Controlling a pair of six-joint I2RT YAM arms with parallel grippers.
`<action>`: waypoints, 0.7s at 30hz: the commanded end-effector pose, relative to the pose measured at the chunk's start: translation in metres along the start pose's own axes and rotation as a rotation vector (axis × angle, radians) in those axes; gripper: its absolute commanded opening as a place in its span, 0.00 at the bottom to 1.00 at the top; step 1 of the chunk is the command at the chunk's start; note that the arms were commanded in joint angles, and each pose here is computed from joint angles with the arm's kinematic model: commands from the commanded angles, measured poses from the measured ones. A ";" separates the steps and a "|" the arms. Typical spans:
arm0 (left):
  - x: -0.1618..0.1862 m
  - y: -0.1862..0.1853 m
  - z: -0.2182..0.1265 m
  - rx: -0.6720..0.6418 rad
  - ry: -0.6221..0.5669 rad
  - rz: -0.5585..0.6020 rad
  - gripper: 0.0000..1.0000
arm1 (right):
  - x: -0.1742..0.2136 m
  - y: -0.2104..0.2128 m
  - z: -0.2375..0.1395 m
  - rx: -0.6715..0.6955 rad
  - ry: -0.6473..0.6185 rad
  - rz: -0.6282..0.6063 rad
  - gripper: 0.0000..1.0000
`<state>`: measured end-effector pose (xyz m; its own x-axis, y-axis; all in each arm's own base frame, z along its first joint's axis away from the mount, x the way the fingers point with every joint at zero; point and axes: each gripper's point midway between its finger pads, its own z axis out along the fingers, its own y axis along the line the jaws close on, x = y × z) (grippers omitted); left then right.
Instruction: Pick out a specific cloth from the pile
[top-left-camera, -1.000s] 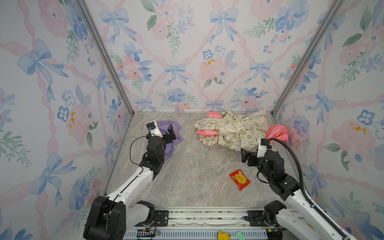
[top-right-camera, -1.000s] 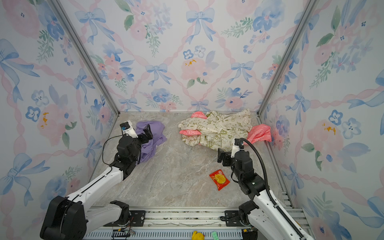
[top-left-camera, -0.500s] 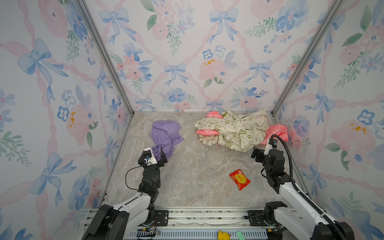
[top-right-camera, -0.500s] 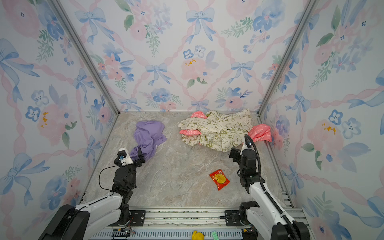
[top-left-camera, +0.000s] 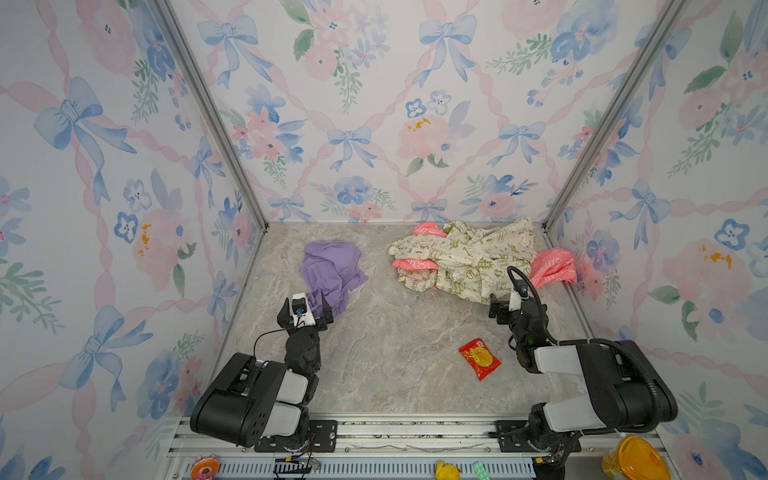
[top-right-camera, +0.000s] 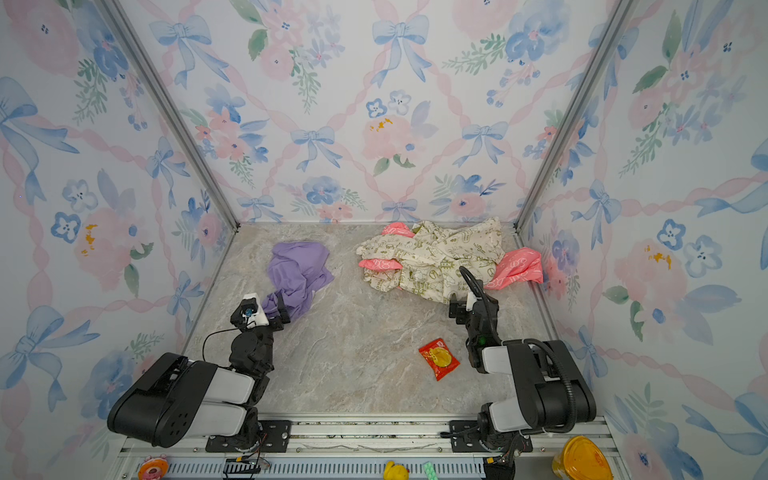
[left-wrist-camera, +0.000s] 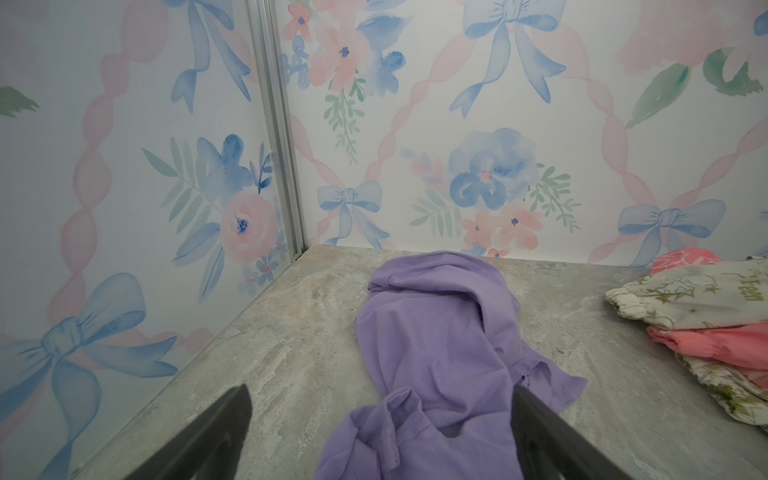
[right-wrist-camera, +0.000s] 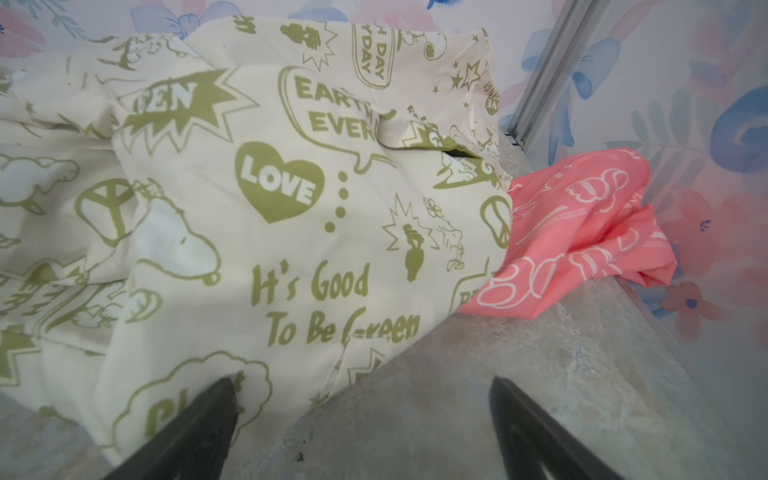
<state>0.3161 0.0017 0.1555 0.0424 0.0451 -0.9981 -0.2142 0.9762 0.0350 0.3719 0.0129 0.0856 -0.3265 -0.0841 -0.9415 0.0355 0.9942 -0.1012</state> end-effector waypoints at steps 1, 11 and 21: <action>-0.003 -0.004 0.002 0.031 -0.032 -0.009 0.98 | -0.025 0.006 0.000 -0.008 -0.141 -0.022 0.97; 0.019 -0.003 0.033 -0.055 0.073 0.017 0.98 | -0.019 -0.015 0.022 0.037 0.001 0.058 0.97; 0.022 -0.002 0.036 -0.056 0.087 0.007 0.98 | -0.019 -0.015 0.022 0.036 0.002 0.060 0.97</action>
<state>0.3522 0.0036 0.1373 -0.0352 0.0416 -0.9985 -0.2475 0.9677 0.0490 0.3958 -0.0005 0.0923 -0.3330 -0.0437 -0.9419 0.0877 0.9932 -0.0770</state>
